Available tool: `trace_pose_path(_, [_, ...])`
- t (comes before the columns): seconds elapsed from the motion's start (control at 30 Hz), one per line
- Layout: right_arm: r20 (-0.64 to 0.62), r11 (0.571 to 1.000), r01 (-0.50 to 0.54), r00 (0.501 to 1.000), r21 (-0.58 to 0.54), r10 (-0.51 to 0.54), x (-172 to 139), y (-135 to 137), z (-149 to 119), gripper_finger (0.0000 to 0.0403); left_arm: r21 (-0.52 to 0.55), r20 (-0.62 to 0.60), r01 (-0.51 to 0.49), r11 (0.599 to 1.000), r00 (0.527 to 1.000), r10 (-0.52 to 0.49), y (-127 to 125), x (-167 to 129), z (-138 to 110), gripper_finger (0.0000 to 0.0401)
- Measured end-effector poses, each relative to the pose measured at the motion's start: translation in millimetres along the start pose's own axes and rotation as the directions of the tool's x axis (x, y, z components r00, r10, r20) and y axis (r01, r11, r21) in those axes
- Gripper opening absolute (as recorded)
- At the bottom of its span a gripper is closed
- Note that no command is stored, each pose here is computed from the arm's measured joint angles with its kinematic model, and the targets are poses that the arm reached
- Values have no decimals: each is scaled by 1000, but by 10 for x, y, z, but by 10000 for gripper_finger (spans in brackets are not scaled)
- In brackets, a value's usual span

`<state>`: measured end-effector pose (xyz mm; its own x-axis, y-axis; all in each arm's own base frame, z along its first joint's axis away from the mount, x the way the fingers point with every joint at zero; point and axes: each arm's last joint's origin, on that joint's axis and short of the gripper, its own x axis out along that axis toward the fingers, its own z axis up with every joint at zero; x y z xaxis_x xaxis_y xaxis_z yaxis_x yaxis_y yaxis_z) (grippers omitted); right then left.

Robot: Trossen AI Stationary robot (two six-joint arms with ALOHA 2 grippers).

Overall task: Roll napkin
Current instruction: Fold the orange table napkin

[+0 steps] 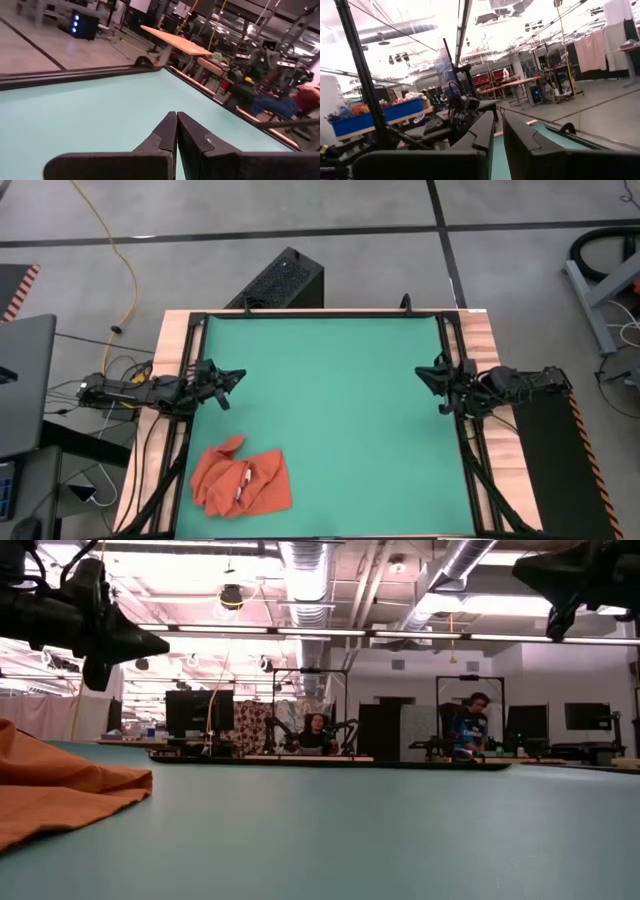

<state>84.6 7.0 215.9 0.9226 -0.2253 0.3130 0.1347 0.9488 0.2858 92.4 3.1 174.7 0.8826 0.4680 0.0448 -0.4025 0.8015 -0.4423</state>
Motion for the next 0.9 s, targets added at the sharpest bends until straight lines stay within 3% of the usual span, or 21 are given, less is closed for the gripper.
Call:
trace_pose_path(0.3, [-97,999,12,995,-48,-17,-5,-18,-101,64,-11,-7,3,1000,1000,-3,-2,3,-5,0])
trace_pose_path(0.47, [-165,997,19,986,-72,-31,-15,-33,-171,64,5,18,-50,999,999,50,13,3,3,0])
trace_pose_path(0.67, [-204,997,26,978,-78,-41,-23,-43,-210,64,72,20,-56,996,998,55,14,2,5,0])
trace_pose_path(0.9, [-213,996,27,976,-80,-44,-24,-45,-217,64,74,37,-103,992,994,101,28,1,9,0])
